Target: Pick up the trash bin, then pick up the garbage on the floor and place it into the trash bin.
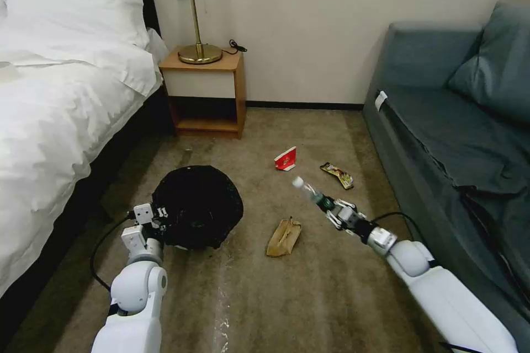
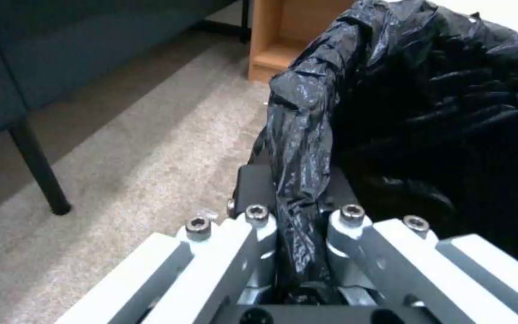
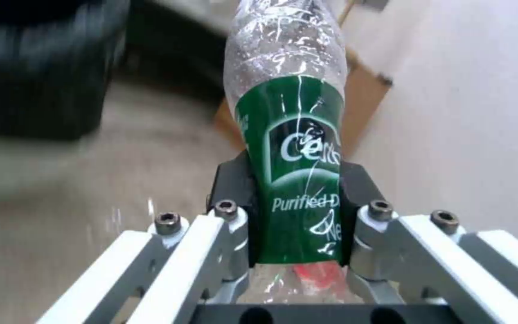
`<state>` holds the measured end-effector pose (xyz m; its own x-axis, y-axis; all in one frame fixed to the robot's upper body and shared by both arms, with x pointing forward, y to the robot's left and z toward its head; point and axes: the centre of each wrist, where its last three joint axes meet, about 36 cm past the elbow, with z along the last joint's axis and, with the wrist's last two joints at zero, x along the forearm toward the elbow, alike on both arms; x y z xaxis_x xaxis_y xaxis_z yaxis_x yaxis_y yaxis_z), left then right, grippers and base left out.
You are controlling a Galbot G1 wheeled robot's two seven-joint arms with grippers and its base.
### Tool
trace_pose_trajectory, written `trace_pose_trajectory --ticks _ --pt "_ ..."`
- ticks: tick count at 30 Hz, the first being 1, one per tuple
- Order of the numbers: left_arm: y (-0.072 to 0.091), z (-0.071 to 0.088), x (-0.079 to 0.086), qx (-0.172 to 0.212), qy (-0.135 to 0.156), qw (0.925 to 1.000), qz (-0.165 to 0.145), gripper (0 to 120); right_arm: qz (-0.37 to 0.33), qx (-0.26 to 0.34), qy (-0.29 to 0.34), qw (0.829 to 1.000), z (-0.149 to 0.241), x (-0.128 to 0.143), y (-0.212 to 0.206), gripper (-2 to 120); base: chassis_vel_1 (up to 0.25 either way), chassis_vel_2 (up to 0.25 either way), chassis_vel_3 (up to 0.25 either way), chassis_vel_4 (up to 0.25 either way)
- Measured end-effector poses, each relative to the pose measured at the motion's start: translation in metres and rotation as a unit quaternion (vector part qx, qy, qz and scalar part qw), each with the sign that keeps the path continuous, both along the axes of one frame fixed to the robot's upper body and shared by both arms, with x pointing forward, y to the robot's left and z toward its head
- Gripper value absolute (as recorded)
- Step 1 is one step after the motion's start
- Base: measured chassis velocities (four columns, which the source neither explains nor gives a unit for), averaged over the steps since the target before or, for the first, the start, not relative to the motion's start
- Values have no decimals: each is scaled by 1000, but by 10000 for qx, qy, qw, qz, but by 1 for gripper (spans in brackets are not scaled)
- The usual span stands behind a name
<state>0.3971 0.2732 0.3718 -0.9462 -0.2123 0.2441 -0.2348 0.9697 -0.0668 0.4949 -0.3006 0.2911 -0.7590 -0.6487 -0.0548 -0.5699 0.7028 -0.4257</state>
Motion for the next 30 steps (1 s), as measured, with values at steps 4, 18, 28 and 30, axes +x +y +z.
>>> trace_pose_trajectory --ticks 4,18,28,30 --pt "-1 0 1 -11 -7 10000 -13 4 158 739 -61 9971 11 13 78 20 0 0 0 0" --pt "-9 -1 1 -4 2 10000 -59 4 801 1432 -6 9864 30 10 210 20 0 0 0 0" --pt "-24 -4 2 -4 8 9998 -189 4 1080 1349 71 9849 23 -3 235 20 0 0 0 0" --pt "-26 -4 2 -6 11 9998 -200 4 1106 1319 82 9850 21 -4 237 20 0 0 0 0"
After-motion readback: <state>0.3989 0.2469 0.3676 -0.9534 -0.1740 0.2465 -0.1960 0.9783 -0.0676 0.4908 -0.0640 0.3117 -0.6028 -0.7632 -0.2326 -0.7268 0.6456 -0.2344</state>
